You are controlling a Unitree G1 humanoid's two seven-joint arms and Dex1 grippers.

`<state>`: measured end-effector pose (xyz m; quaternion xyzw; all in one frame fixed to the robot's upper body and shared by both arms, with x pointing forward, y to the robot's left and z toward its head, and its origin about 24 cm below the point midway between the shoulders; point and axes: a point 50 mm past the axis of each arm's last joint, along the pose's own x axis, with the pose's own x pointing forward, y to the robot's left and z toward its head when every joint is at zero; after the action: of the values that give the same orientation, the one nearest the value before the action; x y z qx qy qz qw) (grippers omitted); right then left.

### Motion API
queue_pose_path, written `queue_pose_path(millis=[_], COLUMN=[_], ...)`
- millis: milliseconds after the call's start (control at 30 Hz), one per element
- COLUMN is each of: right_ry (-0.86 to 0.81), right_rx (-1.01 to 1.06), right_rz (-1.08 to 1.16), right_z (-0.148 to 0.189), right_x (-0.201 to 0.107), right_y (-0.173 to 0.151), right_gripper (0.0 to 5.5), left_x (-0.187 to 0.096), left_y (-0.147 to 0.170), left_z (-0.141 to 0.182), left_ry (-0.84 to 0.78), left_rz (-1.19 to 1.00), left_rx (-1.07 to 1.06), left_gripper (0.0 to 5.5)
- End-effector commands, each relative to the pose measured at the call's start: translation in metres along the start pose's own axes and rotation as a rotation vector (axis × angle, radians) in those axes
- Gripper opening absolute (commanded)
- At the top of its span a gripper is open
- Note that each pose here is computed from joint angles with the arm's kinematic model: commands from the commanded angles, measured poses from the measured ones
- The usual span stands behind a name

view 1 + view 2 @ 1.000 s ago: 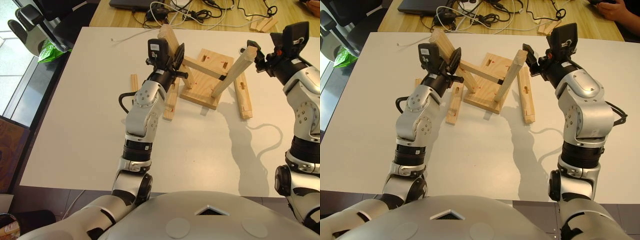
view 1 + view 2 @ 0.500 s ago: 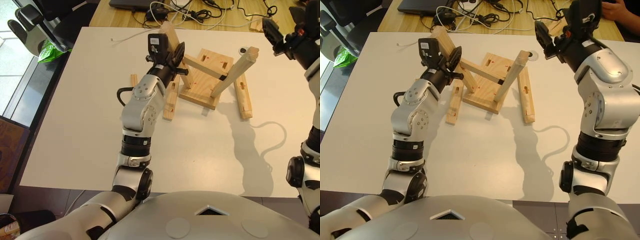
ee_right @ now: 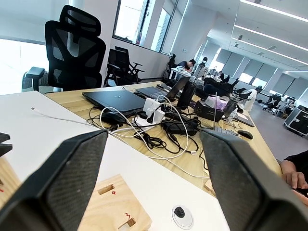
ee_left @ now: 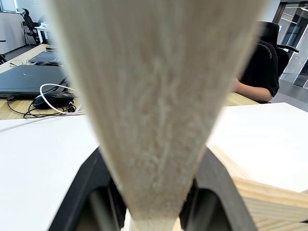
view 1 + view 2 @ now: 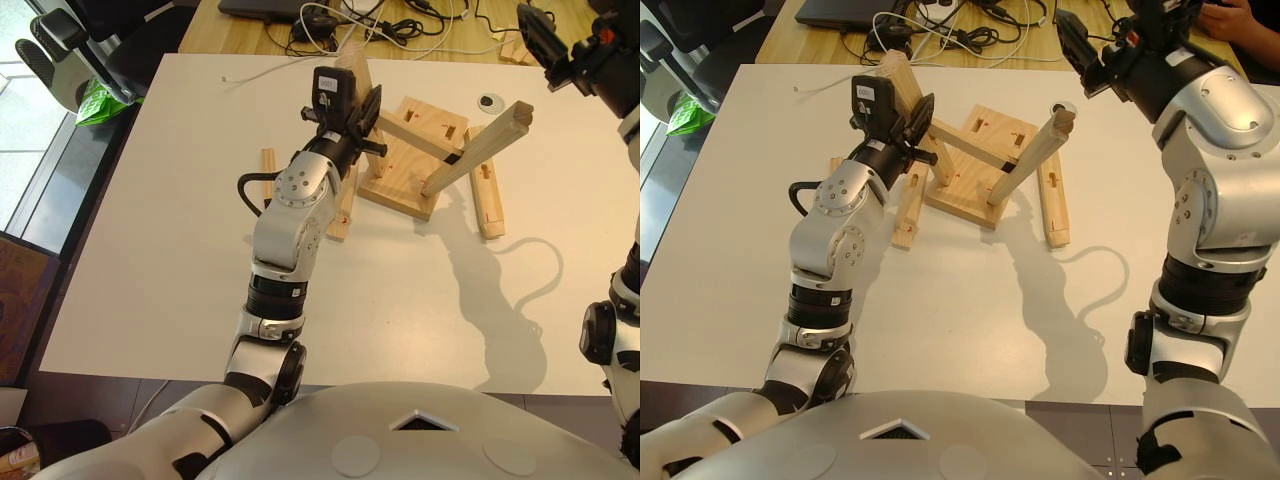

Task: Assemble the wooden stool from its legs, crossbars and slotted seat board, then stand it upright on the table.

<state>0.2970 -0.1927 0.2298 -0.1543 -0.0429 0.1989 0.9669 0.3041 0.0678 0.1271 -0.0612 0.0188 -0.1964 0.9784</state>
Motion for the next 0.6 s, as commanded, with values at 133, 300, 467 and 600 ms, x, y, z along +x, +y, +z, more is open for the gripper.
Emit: queue_pose_path(millis=[133,300,467,600], right_ry=[-0.013,-0.007,-0.004,-0.001], right_rx=[-0.012,-0.007,-0.004,-0.002], right_rz=[0.019,0.024,0.028,0.028], right_z=[0.006,0.005,0.004,0.004], right_x=[0.001,0.000,-0.001,-0.001], right_y=[0.002,0.003,0.004,0.004], right_gripper=[3.54,3.54,3.54,3.54], left_x=[-0.003,-0.004,-0.007,-0.012], left_y=[0.003,0.001,0.000,-0.003], left_z=[-0.003,-0.002,0.013,0.031], left_ry=[0.010,0.008,-0.044,-0.099], left_rz=[0.018,0.013,0.014,0.005], left_rx=[-0.007,0.003,0.005,0.003], left_gripper=[1.86,2.02,2.02,2.02])
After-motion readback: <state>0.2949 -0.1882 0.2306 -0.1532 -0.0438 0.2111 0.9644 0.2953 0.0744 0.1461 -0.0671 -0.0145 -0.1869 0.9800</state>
